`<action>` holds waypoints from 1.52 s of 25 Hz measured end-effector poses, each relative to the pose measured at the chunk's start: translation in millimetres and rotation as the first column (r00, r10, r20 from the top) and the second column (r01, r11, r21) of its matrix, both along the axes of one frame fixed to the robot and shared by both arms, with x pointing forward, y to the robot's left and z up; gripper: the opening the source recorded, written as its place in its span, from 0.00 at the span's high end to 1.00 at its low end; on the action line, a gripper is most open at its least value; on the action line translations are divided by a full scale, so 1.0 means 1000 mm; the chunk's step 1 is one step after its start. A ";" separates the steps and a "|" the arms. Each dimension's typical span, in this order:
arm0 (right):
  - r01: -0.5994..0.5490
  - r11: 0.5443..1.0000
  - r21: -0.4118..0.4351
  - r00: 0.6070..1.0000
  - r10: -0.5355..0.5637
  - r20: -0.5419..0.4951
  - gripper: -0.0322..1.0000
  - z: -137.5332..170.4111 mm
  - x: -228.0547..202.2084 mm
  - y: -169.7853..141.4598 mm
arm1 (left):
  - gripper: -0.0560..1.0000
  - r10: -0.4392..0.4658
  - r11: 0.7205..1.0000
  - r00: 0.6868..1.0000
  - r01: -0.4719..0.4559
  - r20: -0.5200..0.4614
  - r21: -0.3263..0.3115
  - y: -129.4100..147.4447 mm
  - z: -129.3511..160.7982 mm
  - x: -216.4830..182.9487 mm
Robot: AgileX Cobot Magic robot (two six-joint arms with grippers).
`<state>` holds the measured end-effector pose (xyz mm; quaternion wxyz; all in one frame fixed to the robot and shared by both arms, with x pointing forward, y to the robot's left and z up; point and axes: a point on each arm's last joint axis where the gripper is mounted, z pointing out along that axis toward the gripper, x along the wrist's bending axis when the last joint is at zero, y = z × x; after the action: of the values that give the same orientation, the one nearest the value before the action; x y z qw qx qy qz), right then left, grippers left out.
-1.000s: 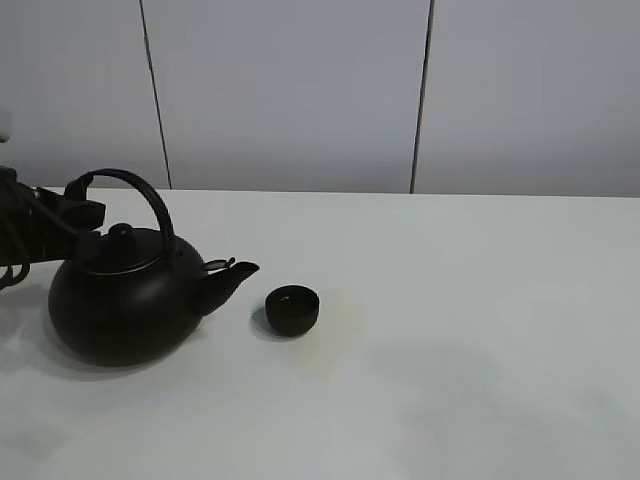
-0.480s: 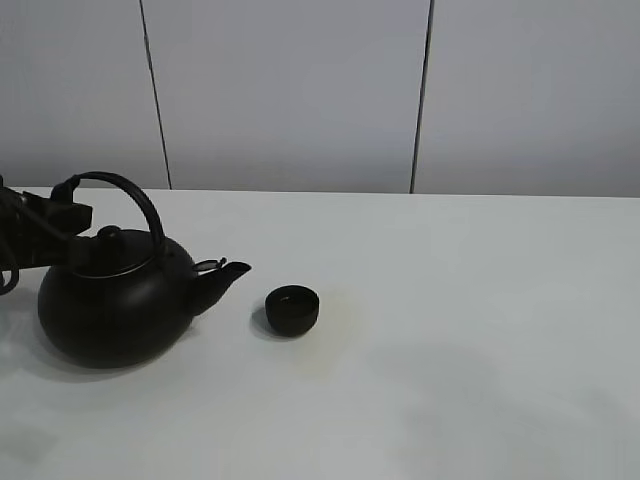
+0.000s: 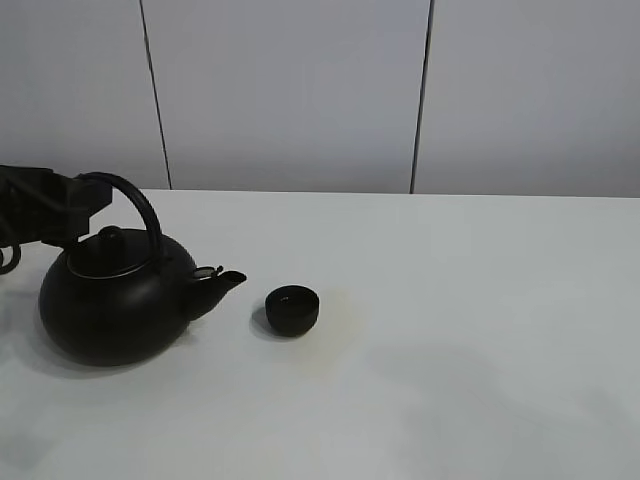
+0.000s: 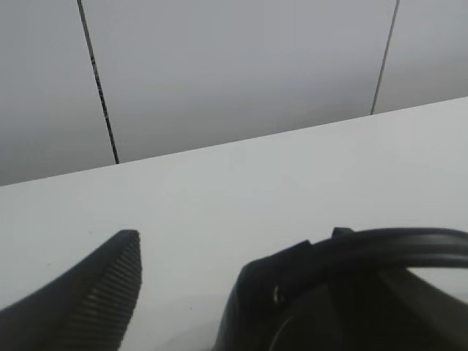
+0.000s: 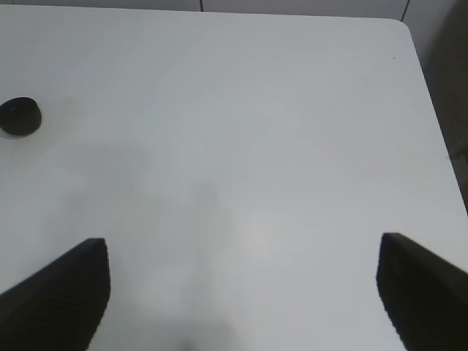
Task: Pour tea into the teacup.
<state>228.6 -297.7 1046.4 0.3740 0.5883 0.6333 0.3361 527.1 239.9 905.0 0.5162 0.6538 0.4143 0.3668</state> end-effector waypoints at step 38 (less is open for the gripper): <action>0.000 1.000 0.000 1.000 0.000 -0.001 0.31 0.000 0.000 0.000 | 0.29 0.366 0.920 0.912 -0.323 -0.185 0.223 0.050 0.188 -0.049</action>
<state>228.6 -297.7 1046.3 0.3737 0.5884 0.6336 0.3357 478.5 289.9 1092.8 0.3295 0.6527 0.5423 0.4141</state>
